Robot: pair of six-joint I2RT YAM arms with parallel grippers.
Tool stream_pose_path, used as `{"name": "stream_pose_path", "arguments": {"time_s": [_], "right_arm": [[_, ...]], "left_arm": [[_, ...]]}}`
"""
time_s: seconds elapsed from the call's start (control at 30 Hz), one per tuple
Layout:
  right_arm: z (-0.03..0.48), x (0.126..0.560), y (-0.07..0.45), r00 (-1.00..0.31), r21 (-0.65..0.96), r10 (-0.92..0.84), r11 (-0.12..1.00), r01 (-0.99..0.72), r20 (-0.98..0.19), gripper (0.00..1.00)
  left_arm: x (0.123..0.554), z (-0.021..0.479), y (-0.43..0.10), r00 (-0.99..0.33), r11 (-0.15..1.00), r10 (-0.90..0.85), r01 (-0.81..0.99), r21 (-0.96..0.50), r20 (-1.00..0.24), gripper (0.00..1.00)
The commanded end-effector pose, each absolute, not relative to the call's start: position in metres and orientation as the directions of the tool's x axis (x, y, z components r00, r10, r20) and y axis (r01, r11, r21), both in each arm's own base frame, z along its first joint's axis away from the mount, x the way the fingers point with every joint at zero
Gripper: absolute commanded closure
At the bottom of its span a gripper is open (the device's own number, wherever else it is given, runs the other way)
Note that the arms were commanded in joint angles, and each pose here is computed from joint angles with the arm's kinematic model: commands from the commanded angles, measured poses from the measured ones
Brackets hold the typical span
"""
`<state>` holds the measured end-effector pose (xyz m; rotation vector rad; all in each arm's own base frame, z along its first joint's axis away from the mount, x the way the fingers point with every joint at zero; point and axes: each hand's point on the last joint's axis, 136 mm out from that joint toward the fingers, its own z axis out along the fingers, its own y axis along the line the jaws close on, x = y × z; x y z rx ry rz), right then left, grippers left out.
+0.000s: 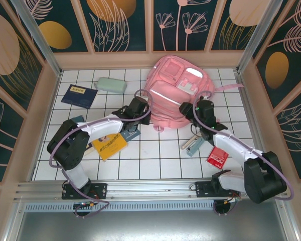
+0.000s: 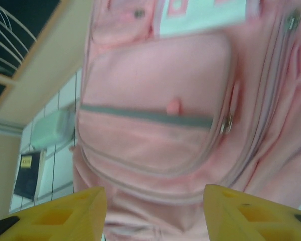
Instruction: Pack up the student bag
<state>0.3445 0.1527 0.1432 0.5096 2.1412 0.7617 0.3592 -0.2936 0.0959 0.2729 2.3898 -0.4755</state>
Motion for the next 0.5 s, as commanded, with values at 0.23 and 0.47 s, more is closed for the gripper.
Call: {"name": "stream_pose_path", "arguments": {"time_s": [0.23, 0.47], "right_arm": [[0.089, 0.316, 0.170, -0.631, 0.625, 0.616, 0.738, 0.254, -0.471, 0.45], [0.068, 0.318, 0.161, -0.619, 0.595, 0.641, 0.735, 0.325, -0.454, 0.43]], "left_arm": [[0.336, 0.136, -0.315, -0.694, 0.841, 0.047, 0.416, -0.347, -0.719, 1.00], [0.328, 0.134, -0.319, -0.691, 0.837, 0.066, 0.432, -0.337, -0.720, 1.00]]}}
